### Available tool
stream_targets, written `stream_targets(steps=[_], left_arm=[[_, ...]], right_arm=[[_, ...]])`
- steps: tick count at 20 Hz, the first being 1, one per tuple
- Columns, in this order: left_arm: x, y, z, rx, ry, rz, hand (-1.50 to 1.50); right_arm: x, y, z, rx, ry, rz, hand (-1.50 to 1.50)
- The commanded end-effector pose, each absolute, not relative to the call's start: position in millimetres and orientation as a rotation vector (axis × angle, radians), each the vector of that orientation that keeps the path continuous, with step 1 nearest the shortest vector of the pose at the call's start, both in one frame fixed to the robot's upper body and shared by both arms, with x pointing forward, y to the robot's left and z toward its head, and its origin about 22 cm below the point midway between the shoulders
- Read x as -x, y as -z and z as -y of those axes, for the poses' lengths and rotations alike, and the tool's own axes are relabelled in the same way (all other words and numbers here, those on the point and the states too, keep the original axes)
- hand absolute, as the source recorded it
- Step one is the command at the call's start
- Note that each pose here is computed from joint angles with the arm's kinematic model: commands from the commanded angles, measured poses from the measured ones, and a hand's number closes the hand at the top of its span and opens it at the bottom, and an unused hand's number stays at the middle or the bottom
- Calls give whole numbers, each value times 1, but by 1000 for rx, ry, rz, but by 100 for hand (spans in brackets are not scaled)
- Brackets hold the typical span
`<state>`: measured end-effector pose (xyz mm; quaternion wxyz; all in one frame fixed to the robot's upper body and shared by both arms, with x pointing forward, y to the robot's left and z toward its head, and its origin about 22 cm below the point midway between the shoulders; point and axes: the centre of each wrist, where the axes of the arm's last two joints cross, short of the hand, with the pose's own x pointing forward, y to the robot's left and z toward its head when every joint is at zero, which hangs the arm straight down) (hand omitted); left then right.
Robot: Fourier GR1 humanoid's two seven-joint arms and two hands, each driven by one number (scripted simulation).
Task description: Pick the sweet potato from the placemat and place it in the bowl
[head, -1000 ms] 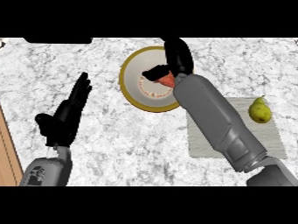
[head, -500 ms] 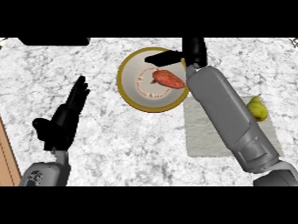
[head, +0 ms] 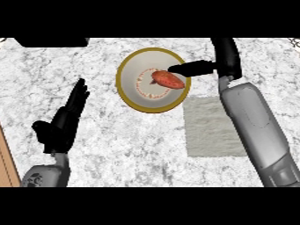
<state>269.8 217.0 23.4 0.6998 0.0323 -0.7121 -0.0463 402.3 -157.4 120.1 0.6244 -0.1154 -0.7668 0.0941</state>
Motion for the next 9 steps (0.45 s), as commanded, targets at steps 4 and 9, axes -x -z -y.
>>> stream_targets(steps=[4, 9], left_arm=[[-269, -8, -202, -62, 100, 1585, 0], [-286, -30, -212, -74, 100, 1590, 0]], right_arm=[[-358, -107, 180, 150, -254, 1769, -150], [-346, -82, 204, 164, -275, 1767, -150]])
